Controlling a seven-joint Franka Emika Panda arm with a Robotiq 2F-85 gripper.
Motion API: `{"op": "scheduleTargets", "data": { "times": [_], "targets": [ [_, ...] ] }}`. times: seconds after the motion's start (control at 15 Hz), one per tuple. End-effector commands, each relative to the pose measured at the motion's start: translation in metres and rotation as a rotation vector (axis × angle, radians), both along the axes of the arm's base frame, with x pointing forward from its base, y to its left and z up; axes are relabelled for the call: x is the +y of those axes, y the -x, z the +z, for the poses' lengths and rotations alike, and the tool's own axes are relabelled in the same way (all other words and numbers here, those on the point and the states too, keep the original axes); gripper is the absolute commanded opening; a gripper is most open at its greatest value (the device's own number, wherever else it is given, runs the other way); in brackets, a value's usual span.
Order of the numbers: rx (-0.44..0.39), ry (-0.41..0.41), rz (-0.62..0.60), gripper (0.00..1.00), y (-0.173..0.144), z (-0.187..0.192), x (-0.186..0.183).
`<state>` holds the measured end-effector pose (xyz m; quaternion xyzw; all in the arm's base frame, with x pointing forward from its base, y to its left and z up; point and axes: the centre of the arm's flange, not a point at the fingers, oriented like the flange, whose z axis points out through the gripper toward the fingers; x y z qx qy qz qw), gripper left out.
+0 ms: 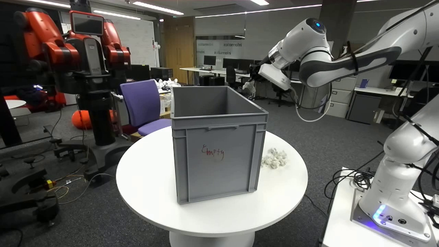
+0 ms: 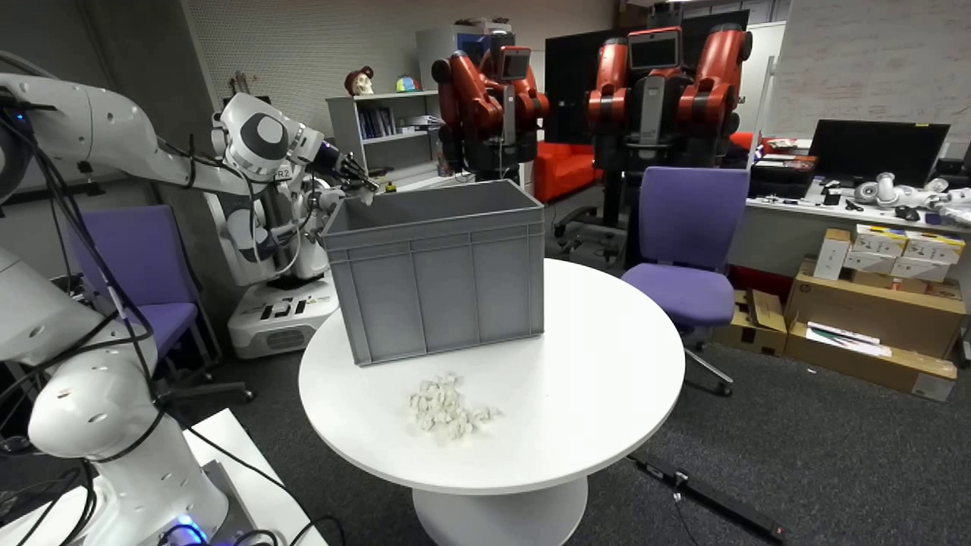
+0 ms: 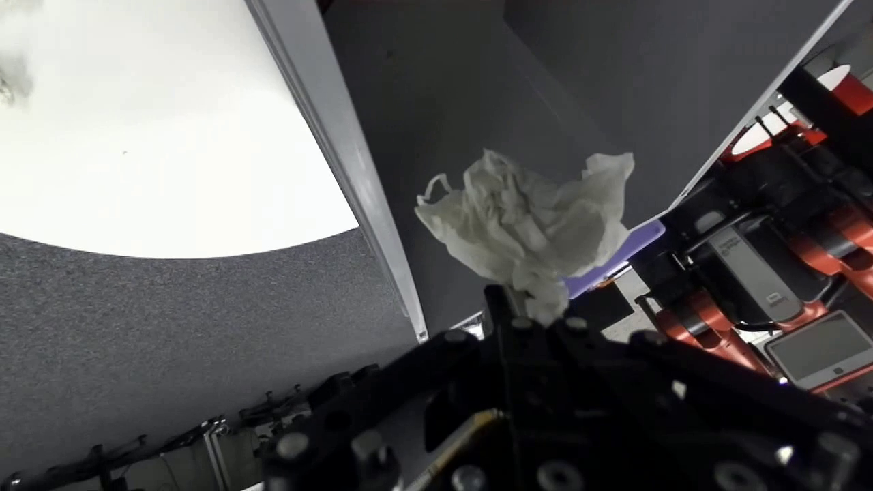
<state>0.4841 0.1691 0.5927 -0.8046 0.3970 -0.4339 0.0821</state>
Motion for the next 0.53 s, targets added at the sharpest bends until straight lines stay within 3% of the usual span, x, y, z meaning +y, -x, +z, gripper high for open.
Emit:
{"op": "scheduleTargets", "data": {
  "times": [0.0,0.4,0.47],
  "targets": [
    [0.009,0.016,-0.019,0.00,-0.048,0.010,0.020],
    [0.054,0.058,-0.035,0.00,-0.103,0.002,0.047],
    [0.074,0.063,-0.029,0.26,-0.109,-0.001,0.050]
  ]
}}
